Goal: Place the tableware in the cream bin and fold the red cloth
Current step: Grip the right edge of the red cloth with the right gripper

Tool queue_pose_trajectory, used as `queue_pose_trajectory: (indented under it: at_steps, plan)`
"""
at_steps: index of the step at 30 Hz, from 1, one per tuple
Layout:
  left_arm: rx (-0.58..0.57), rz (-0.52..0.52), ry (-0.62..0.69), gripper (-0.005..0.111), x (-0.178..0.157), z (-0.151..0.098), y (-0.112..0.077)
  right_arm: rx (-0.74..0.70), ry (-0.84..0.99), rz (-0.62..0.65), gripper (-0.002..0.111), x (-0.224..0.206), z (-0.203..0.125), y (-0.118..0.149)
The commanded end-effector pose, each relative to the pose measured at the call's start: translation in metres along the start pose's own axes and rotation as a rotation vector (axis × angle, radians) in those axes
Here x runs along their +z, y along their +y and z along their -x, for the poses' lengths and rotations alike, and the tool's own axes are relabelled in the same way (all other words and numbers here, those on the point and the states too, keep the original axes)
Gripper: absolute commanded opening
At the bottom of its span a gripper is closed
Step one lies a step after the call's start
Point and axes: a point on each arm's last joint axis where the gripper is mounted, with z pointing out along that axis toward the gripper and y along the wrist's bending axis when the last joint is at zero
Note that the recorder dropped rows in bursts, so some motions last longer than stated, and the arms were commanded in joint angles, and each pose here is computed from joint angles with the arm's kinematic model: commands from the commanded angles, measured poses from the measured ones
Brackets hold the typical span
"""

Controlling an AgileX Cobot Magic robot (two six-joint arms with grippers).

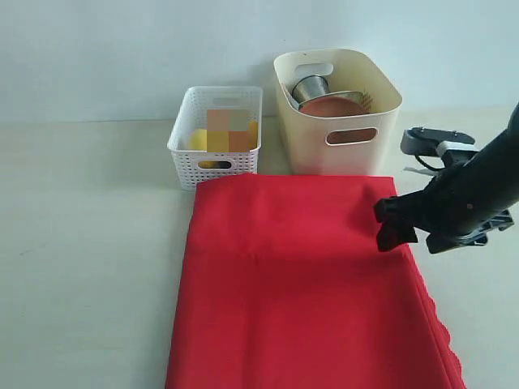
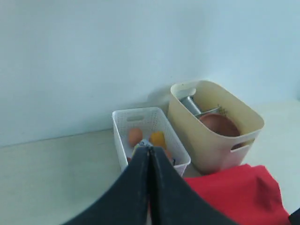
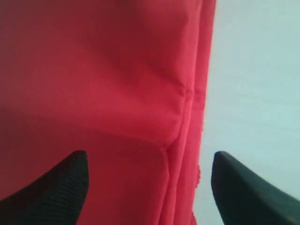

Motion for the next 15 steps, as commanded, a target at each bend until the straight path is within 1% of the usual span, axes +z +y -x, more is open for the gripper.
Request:
queue_pose_trajectory:
  at_steps: [1,4,6,7,11,12,15]
  plan:
    - [-0.033,0.036,-0.110,0.001,-0.014,0.001,0.000,0.013,0.001,-0.008,0.070,0.023,0.000,-0.008]
    - [-0.031,0.041,-0.128,0.001,-0.017,0.002,0.000,0.027,-0.008,-0.026,0.070,0.034,0.001,-0.013]
    - [-0.056,0.040,-0.144,0.001,-0.018,0.003,0.000,0.031,0.019,-0.019,0.070,0.041,0.001,-0.013]
    - [-0.063,0.041,-0.150,0.001,-0.018,0.004,0.000,0.004,0.042,-0.008,0.070,0.044,0.000,-0.011]
    - [-0.072,0.043,-0.160,0.001,-0.018,0.004,0.001,-0.010,0.032,0.065,0.070,0.045,0.001,-0.004]
    - [-0.072,0.043,-0.160,0.001,-0.018,0.004,0.001,-0.023,0.034,0.079,0.069,0.045,0.000,-0.003]
    - [-0.072,0.043,-0.160,0.001,-0.018,0.004,0.001,-0.033,0.028,0.082,0.054,0.045,0.001,-0.003]
